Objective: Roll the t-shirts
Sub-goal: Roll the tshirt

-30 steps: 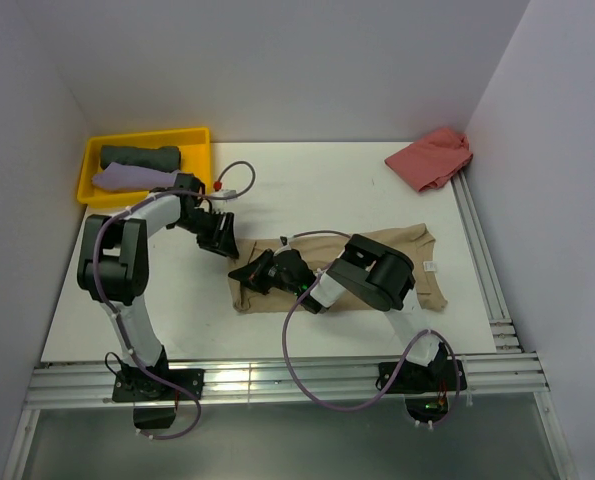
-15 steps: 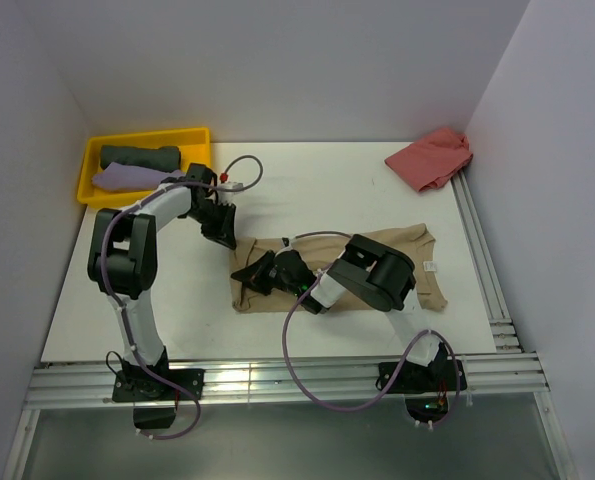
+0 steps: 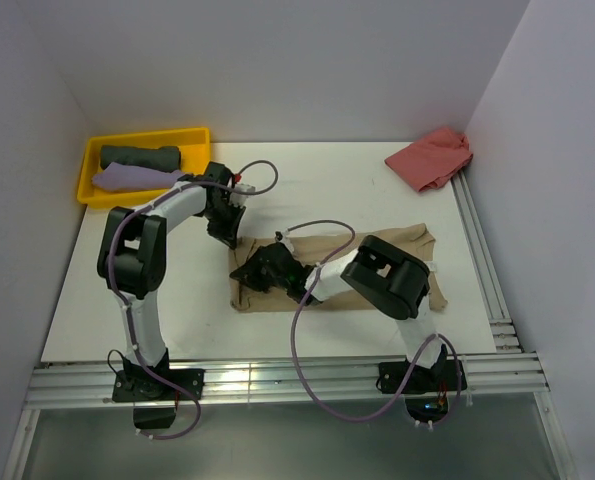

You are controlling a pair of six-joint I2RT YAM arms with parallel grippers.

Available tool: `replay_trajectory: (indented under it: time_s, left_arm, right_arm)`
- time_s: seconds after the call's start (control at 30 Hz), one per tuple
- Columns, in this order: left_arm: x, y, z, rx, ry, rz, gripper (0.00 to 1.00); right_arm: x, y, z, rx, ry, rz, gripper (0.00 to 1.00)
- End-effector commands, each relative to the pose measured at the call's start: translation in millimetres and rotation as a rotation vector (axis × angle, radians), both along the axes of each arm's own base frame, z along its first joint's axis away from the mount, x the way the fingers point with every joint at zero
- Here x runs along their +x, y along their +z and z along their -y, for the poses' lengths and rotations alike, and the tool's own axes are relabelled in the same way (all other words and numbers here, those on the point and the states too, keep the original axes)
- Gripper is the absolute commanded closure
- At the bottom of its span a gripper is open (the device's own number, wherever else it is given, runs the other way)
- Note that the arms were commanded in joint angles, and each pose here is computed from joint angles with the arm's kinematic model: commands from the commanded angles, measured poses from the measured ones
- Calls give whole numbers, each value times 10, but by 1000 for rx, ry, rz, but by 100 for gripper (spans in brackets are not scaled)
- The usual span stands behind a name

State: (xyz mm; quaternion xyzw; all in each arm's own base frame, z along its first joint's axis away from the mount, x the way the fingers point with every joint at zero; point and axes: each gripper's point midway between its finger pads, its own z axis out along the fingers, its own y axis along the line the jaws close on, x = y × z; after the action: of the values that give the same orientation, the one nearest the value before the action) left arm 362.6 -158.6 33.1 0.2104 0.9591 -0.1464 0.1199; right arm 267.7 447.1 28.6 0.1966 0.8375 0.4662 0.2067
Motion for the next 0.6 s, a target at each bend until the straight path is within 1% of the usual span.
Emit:
replay_trajectory:
  time_s: [0.0, 0.1, 0.27, 0.5, 0.57]
  left_arm:
    - [216, 80, -26, 86, -9, 95, 100]
    - [215, 81, -17, 111, -16, 101, 100]
    - [214, 73, 16, 129, -25, 103, 100]
    - [202, 76, 62, 144, -39, 106, 100]
    - [206, 84, 75, 144, -41, 110, 100]
  right_arm:
    - [-41, 83, 51, -148, -1, 42, 66]
    - [-85, 135, 88, -206, 0, 53, 55]
    - [-118, 270, 69, -238, 5, 80, 54]
    - [-186, 381, 111, -354, 6, 106, 53]
    - [-202, 439, 88, -361, 7, 120, 53]
